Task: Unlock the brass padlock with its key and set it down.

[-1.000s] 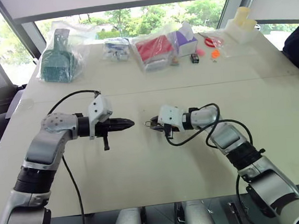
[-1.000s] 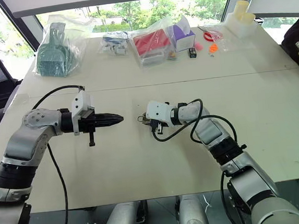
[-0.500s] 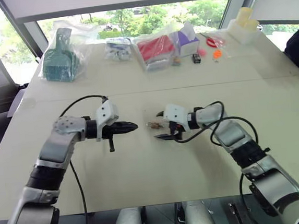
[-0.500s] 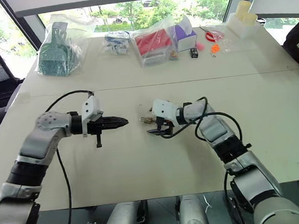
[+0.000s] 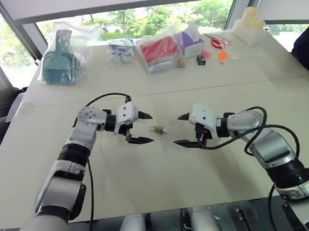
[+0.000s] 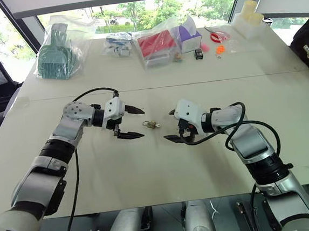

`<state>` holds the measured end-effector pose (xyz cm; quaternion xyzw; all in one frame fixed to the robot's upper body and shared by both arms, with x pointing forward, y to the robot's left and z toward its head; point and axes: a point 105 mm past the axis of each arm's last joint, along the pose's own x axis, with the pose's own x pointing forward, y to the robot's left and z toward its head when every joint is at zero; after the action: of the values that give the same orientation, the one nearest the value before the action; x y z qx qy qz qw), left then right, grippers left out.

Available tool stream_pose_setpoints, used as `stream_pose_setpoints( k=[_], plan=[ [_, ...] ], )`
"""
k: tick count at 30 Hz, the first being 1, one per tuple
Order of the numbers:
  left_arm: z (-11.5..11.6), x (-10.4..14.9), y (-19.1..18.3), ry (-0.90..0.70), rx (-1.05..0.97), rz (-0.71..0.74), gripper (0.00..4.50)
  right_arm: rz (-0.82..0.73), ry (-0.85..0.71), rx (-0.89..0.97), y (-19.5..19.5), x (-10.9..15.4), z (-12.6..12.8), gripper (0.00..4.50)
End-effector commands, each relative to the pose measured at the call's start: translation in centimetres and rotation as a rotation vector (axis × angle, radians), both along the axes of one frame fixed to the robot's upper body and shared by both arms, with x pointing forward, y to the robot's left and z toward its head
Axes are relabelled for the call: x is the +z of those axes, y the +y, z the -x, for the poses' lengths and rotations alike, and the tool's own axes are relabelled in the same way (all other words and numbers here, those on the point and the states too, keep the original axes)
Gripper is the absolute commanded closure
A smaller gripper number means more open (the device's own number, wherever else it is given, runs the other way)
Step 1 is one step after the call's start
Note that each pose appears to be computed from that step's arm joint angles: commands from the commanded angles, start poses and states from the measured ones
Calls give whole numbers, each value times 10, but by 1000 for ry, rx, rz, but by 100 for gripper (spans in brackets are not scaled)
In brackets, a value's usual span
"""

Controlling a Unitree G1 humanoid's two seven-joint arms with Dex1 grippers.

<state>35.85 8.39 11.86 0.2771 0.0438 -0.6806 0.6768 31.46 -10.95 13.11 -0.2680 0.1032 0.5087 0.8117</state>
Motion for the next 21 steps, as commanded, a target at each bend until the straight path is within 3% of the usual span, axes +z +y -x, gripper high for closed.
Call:
stream_pose_setpoints(
  k=[1, 15, 18, 21],
  plan=[
    [-6, -1, -8, -32, -29, -40, 7, -14, -48, -15, -3, 14, 5, 0],
    [-18, -17, -22, -5, 16, -113, 7, -9, -55, -57, -6, 16, 14, 0],
    [-20, -19, -17, -3, 40, -137, 83, -6, -60, -58, -6, 16, 15, 0],
    [-22, -19, -14, 2, 58, -138, 204, -1, -66, -57, -5, 16, 14, 0]
  ],
)
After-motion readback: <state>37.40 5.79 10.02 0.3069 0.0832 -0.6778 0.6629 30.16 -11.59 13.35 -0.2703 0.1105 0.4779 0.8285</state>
